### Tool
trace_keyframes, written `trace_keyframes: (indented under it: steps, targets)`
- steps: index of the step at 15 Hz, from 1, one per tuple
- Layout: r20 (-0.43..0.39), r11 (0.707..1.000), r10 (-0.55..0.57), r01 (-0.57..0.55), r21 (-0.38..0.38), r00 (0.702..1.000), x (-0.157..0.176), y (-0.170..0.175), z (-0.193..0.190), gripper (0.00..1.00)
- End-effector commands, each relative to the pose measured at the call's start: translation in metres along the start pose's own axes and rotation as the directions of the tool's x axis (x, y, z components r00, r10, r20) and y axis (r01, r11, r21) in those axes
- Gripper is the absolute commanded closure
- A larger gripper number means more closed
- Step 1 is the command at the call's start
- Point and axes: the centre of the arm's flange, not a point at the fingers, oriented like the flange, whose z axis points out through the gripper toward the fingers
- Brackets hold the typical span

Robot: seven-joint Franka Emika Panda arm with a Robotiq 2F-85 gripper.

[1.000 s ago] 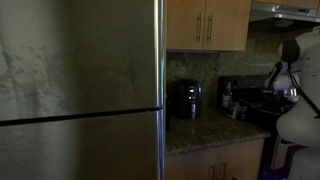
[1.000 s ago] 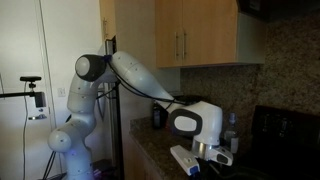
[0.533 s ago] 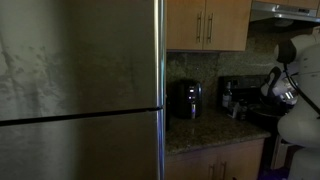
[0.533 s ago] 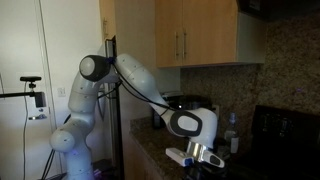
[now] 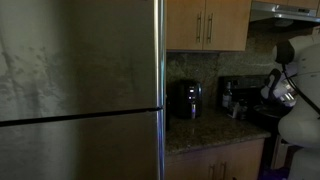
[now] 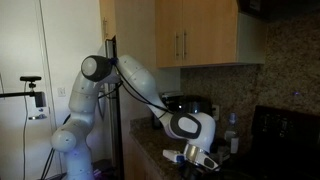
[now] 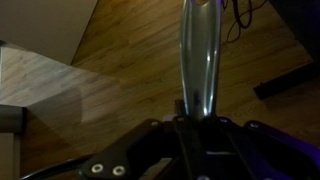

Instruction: Move the frying pan forward.

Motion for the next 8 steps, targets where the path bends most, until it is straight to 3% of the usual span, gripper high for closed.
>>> trace_keyframes:
  steps: [1,8]
  targets:
    - [0.031,0.990,0.138,-0.138,-0.016,0.990,0.005,0.005,0.003,0.99]
    - [-0.078,0.980,0.197,-0.195,0.026,0.977,-0.005,-0.004,-0.032,0.99]
